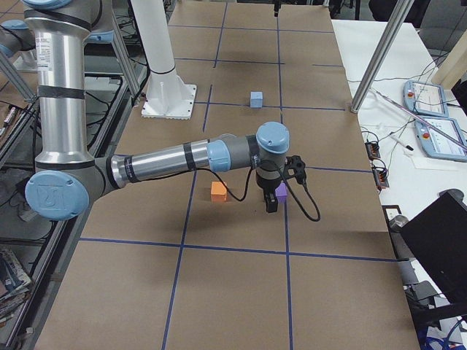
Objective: Place blue block between orange and purple blocks
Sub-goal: 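Reach the right gripper to the light blue cube and grasp it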
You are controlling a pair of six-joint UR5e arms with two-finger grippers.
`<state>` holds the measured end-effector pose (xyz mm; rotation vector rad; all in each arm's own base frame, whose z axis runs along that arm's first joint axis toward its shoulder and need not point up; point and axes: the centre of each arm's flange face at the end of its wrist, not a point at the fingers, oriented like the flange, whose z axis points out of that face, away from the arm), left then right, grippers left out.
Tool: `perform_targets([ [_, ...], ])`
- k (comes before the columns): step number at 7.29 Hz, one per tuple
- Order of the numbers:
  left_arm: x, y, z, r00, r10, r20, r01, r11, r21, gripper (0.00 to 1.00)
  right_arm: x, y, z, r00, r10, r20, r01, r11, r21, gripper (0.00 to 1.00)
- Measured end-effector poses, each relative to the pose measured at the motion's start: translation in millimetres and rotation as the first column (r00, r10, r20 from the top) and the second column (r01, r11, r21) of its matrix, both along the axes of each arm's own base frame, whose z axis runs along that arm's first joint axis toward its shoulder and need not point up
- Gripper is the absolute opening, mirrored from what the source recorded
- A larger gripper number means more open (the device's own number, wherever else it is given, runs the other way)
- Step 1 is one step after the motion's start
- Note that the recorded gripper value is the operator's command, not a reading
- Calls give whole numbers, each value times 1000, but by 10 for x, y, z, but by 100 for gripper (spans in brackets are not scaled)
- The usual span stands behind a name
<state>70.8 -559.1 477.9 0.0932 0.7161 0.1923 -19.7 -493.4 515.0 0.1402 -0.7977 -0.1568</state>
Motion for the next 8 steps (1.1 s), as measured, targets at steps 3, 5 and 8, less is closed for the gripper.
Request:
perform_targets([
  [3, -1215, 789, 1179, 999, -36, -31, 34, 998, -62, 100, -1158, -85, -1209, 996, 27, 82, -24, 999, -35, 100],
  [5, -1334, 1018, 1385, 997, -42, -65, 38, 997, -66, 100, -2377, 39, -2091, 993, 42, 107, -35, 997, -72, 100],
  [8, -1346, 1043, 1404, 996, -44, -72, 39, 997, -66, 100, -4166, 248, -3108, 990, 110, 94, -100, 989, -108, 100],
])
